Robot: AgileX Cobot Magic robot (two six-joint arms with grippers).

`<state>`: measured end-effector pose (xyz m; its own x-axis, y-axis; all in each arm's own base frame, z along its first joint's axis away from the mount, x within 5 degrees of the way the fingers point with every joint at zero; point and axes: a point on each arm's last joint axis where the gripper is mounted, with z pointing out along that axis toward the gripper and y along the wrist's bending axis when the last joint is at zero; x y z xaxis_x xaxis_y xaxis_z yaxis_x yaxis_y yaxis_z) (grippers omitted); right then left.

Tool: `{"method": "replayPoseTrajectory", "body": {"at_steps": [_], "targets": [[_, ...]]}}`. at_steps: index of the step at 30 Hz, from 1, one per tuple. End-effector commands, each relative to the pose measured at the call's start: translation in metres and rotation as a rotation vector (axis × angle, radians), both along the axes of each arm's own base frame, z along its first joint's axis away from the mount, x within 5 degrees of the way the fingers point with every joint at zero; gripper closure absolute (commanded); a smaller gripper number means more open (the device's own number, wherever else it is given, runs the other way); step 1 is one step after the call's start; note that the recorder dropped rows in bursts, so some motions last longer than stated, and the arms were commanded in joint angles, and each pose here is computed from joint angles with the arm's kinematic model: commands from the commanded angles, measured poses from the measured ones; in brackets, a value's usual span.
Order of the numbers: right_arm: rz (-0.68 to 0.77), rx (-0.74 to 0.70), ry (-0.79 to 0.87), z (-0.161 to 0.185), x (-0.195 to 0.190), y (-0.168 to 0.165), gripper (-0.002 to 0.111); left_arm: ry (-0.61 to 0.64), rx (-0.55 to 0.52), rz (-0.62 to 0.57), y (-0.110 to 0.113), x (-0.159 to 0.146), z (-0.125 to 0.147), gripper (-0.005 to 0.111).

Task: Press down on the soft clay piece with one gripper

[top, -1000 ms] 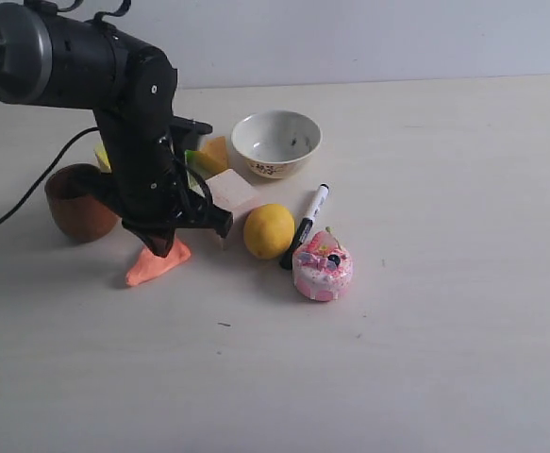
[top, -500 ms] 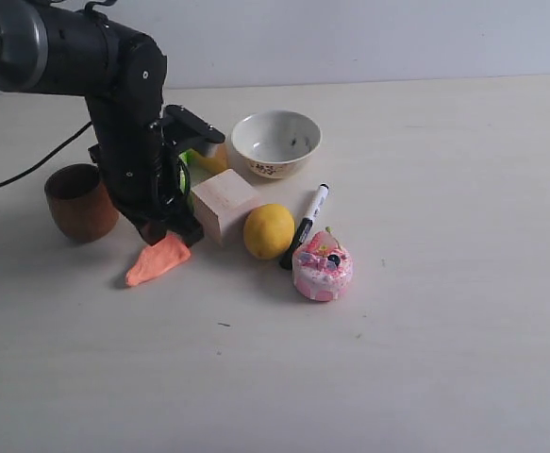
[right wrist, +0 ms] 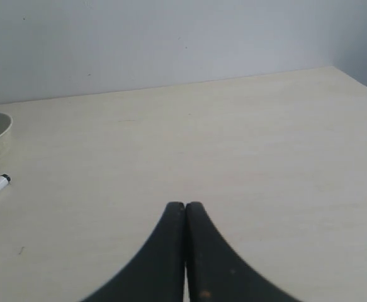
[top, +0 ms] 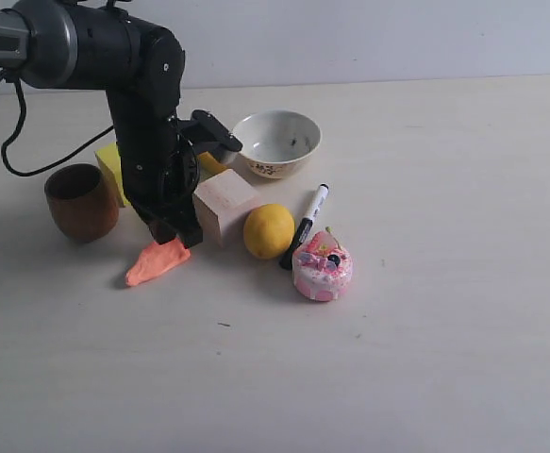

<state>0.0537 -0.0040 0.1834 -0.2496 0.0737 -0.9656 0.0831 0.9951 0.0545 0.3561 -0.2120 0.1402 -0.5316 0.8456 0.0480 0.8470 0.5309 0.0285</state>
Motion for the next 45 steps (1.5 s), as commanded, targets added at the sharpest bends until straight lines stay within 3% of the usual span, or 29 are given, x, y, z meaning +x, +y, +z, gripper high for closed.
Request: {"method": "replayPoseTrajectory", "body": {"at_steps": [1,19,45], "targets": [[-0.005,-0.003,-0.007,-0.001,0.000,0.000,0.108,-0.007,0.014,-0.002,0.004,0.003,0.003,0.107],[-0.005,-0.003,-0.007,-0.001,0.000,0.000,0.108,0.021,0.025,-0.010,0.003,0.005,-0.017,0.107],[-0.005,-0.003,-0.007,-0.001,0.000,0.000,0.108,0.227,0.001,0.050,-0.004,-0.009,-0.058,0.107]]}}
